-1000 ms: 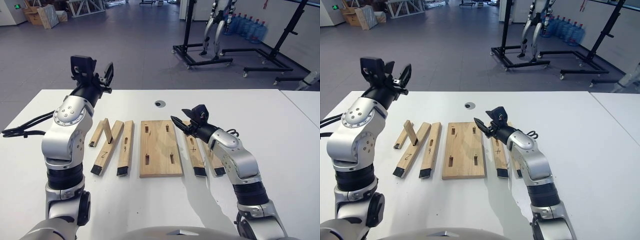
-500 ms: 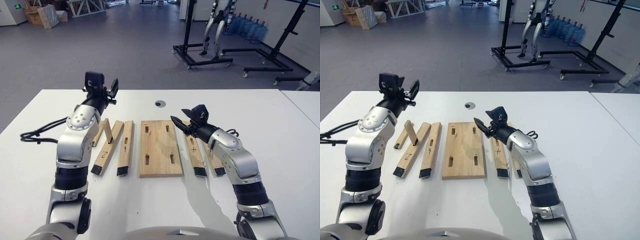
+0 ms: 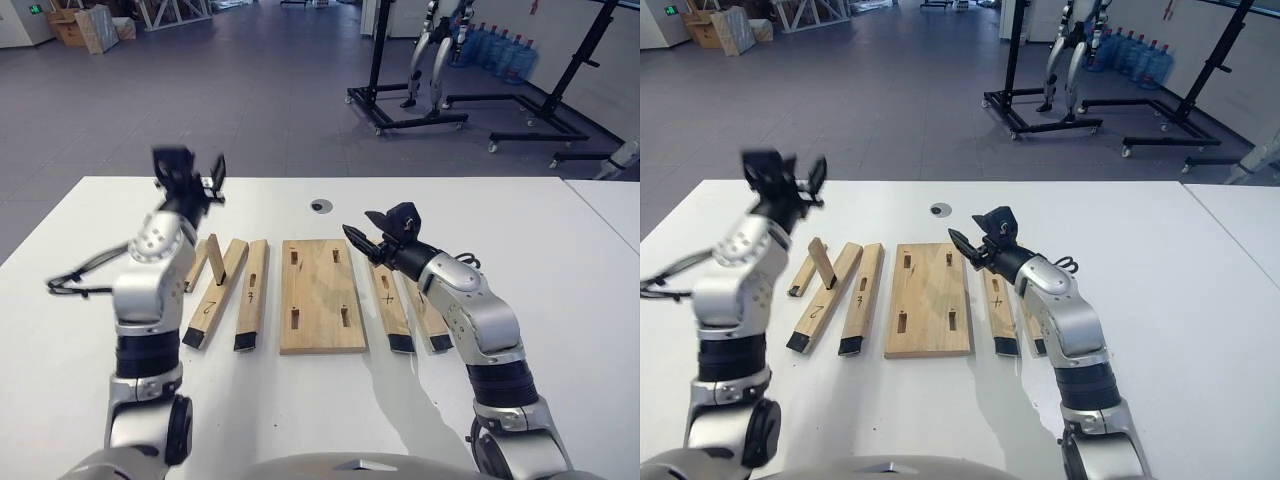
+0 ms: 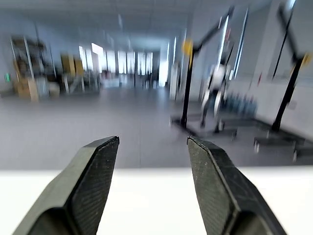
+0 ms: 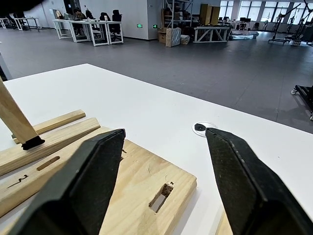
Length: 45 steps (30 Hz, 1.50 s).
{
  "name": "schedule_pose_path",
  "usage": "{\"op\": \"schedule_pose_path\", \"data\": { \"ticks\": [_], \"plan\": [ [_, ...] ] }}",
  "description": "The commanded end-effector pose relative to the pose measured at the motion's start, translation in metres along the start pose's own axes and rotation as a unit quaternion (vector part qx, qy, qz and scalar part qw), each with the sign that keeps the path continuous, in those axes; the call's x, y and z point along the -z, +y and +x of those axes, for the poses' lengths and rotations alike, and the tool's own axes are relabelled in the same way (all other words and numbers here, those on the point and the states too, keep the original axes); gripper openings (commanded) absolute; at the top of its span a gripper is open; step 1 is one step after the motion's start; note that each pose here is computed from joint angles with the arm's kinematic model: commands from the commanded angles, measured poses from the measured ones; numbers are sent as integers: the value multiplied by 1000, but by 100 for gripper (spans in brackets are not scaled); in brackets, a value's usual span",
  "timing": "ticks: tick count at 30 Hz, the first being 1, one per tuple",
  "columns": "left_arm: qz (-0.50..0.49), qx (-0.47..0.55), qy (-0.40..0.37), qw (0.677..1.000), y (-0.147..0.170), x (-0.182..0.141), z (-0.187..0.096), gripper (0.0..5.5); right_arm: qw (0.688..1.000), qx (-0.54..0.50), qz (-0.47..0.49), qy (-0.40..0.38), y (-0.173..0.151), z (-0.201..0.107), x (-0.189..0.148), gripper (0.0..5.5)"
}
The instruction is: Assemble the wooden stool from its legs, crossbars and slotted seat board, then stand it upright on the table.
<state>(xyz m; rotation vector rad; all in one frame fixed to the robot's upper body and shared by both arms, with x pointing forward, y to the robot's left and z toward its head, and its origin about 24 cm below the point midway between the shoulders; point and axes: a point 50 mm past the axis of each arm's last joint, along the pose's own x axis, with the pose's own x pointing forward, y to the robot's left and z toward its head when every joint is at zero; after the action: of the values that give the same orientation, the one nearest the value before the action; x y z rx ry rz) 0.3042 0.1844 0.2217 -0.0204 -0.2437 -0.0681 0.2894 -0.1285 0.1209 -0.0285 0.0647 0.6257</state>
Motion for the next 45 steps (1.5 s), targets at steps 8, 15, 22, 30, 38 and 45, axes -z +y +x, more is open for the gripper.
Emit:
{"op": "schedule_pose_path", "data": {
  "ticks": [8, 15, 22, 30, 38, 45],
  "plan": [
    [72, 57, 384, 919, 33, 30, -94, 254, 997, 79, 11, -5, -14, -32, 4, 302],
    [101, 148, 455, 872, 38, 25, -114, 254, 996, 89, 14, -2, -10, -37, 7, 302],
    [31, 82, 517, 851, 21, 82, -145, 254, 997, 72, 12, 4, -9, -29, 7, 302],
    [76, 22, 503, 861, 20, 96, -132, 340, 998, 59, 4, 2, -10, -23, 2, 302],
    [109, 36, 500, 858, 15, 117, -122, 451, 999, 53, 4, 2, -8, -19, 2, 302],
    [109, 33, 519, 847, 21, 135, -126, 467, 999, 47, 4, 1, -6, -15, 0, 302]
  ]
}}
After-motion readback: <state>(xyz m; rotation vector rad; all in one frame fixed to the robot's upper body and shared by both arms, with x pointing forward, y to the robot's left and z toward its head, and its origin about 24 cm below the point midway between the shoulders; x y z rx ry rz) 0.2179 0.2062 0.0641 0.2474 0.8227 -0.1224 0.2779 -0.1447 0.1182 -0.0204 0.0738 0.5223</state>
